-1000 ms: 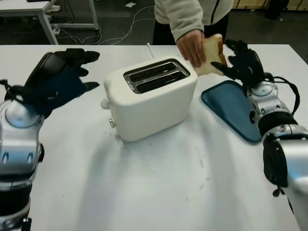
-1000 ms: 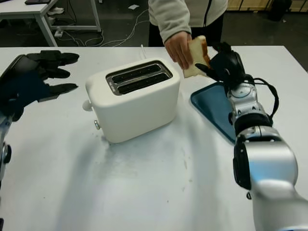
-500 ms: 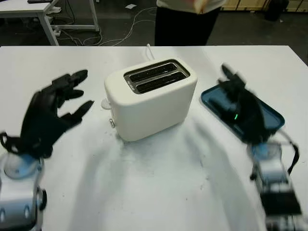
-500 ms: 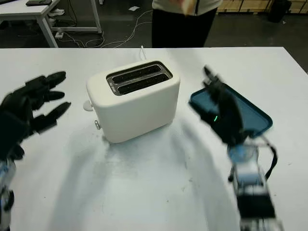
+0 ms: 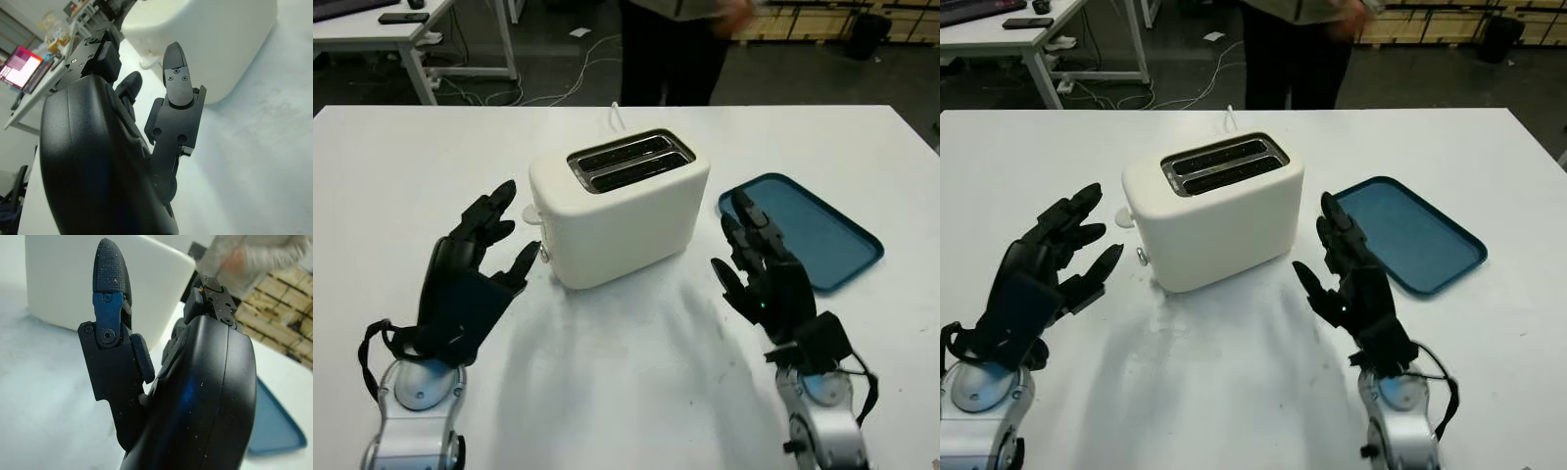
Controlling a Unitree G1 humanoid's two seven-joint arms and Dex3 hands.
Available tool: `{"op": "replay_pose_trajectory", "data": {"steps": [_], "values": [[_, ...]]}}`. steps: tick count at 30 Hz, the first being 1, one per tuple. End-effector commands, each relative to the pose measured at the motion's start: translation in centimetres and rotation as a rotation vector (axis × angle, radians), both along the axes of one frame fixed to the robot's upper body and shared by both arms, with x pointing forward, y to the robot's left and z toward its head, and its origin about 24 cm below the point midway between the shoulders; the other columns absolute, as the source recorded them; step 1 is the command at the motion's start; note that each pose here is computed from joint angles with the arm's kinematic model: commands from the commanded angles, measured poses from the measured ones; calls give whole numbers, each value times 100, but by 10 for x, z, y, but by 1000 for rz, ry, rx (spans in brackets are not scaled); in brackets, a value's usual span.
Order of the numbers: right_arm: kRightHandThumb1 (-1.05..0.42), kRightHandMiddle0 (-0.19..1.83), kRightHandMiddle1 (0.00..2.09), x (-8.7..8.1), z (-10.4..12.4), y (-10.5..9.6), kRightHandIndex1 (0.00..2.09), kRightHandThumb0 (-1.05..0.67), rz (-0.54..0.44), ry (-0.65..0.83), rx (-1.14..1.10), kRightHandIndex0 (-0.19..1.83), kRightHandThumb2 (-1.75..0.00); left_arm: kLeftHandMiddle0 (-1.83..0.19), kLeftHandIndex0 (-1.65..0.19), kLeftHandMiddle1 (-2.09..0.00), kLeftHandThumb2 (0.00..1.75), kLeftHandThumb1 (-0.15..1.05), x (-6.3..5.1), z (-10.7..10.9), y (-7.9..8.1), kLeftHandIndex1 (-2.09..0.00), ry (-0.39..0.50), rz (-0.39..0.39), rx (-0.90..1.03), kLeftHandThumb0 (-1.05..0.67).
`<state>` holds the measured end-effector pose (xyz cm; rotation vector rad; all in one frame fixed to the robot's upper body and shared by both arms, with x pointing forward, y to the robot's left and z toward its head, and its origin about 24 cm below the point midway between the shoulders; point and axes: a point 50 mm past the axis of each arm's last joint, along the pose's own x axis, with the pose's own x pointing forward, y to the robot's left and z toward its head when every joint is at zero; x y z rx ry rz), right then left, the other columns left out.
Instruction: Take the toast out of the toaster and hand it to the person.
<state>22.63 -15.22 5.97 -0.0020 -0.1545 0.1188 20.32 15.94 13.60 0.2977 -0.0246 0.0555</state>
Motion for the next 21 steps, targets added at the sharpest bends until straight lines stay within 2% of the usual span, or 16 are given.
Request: {"op": "replay_pose_trajectory", "data": {"steps": [1, 6, 13, 15, 17, 21], "values": [[-92, 13, 3, -1, -6, 3, 5, -69, -43, 42, 37, 12, -35, 0, -23, -66, 58, 92, 1, -1, -1, 0, 0, 21, 5, -20], [-92, 17, 4, -2, -5, 12, 6, -65, -130, 84, 63, 16, -34, 0, -22, -62, 63, 92, 7, -9, -3, 0, 12, 47, -31, -26], [-92, 19, 3, 0, -3, 15, 6, -55, -160, 135, 118, 18, -27, -1, -23, -63, 64, 92, 13, -16, 0, -1, 44, 44, -23, -27], [-92, 17, 1, 2, -4, 15, 4, -53, -141, 121, 171, 16, -26, 0, -23, -64, 64, 92, 13, -18, -1, -1, 55, 31, -27, -28], [-92, 18, 2, 2, -5, 15, 5, -56, -154, 112, 167, 18, -23, 0, -24, -66, 64, 92, 14, -19, -3, -1, 68, 15, -27, -30], [-92, 20, 2, 6, -6, 15, 5, -50, -155, 60, 126, 20, -24, 0, -25, -70, 64, 92, 14, -22, -7, -2, 84, -4, -31, -27]]}}
